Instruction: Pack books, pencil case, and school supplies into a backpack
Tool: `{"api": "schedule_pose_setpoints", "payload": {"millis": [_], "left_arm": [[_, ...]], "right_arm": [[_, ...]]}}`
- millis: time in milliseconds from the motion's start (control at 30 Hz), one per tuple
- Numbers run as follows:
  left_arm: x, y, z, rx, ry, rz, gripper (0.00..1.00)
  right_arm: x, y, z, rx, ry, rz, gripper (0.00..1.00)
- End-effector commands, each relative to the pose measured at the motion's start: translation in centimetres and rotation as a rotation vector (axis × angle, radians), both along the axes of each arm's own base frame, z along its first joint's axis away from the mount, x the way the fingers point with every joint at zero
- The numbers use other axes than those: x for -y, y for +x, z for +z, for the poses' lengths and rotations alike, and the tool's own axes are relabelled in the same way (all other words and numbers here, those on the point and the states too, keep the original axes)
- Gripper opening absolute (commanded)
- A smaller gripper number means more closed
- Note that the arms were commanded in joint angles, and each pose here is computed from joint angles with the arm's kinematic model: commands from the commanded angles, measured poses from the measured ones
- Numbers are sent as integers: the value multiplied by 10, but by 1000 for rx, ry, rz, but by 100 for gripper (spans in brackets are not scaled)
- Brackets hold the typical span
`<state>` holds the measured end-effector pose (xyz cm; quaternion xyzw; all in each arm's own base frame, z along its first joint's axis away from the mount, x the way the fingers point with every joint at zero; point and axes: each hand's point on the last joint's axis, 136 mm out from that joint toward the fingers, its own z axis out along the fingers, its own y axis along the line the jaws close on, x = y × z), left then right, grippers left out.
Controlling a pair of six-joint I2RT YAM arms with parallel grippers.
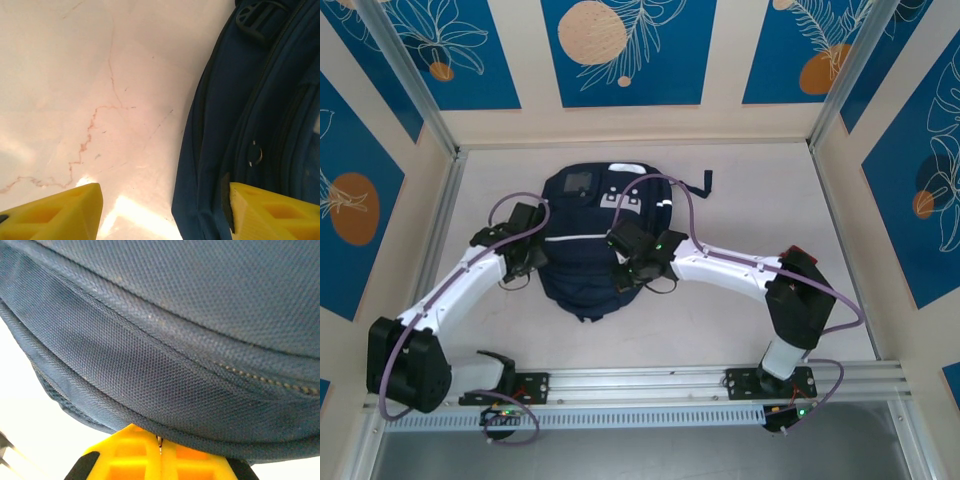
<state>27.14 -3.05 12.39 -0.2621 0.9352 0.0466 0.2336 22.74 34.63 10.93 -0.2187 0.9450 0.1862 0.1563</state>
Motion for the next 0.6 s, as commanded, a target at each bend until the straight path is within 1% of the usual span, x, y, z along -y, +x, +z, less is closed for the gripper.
{"api": "schedule_pose_setpoints", "payload": {"millis": [0, 33, 100, 200, 400, 467, 567], "left_arm": [[-4, -12, 14, 31, -36, 22, 65], [2, -12, 17, 54, -79, 17, 65], [21, -9, 24, 125, -214, 2, 62], [47, -7, 27, 190, -408, 3, 59], [78, -8, 20, 184, -599, 25, 53], [88, -9, 13, 176, -645, 36, 50], [98, -11, 5, 170, -680, 49, 48]], "right_arm": [[-19, 5, 17, 15, 70, 17, 0], [-20, 5, 18, 14, 73, 18, 0], [-22, 5, 19, 13, 82, 19, 0], [-22, 4, 19, 6, 83, 17, 0], [-21, 4, 20, -3, 76, 8, 0], [-21, 4, 21, -2, 75, 5, 0], [-21, 5, 22, -2, 80, 2, 0]]}}
